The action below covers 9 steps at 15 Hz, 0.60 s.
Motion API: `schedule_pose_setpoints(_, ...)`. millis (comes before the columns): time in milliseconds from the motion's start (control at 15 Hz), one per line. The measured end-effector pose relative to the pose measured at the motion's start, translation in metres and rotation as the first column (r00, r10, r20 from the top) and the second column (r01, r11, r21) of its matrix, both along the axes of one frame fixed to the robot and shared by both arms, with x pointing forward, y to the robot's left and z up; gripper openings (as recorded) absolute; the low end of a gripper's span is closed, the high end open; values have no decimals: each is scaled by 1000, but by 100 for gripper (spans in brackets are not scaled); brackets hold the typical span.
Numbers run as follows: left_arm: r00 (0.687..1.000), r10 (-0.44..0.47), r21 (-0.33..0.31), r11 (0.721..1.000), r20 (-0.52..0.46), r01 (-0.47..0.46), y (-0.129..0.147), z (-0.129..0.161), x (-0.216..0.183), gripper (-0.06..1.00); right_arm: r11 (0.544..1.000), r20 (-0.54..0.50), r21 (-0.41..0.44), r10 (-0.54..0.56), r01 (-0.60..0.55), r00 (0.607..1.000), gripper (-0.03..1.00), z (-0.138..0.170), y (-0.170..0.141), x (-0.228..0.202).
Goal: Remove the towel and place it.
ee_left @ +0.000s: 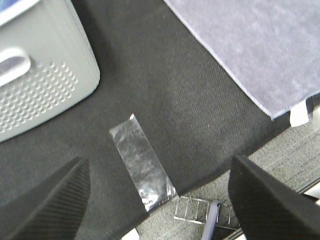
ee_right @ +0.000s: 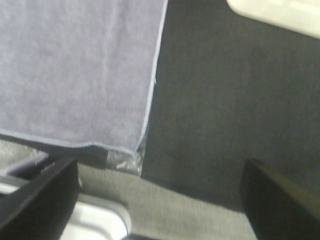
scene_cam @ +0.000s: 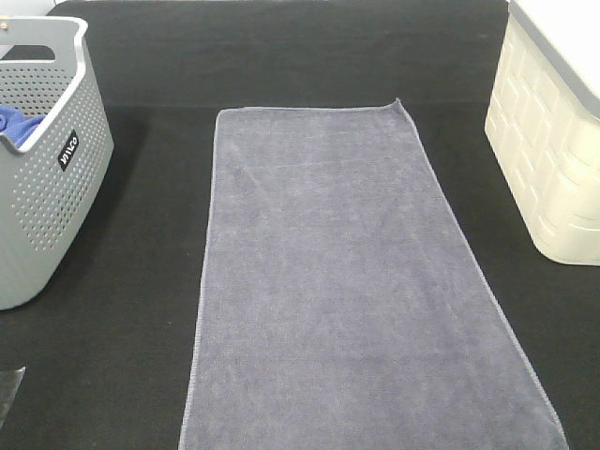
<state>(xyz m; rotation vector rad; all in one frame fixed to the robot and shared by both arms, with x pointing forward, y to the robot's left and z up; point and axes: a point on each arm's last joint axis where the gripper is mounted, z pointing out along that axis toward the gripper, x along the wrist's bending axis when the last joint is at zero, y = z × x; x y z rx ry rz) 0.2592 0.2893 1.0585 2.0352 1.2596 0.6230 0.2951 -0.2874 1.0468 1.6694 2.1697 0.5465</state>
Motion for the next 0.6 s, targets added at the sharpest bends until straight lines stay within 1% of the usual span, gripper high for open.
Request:
schedule_pose_setpoints(133, 999, -15, -4, 1000, 37, 15, -2, -2, 4, 73, 999, 99, 27, 44, -46, 994, 82, -7, -1, -15)
schedule_pose_setpoints(267, 998, -26, -8, 1000, 50, 26, -3, -4, 6, 73, 995, 154, 45, 80, -88, 985, 82, -5, 0, -23)
schedule_pose_setpoints(600, 997, -41, -16, 999, 59, 42, -5, -3, 6, 73, 993, 176, 52, 95, -105, 980, 82, -4, 0, -26)
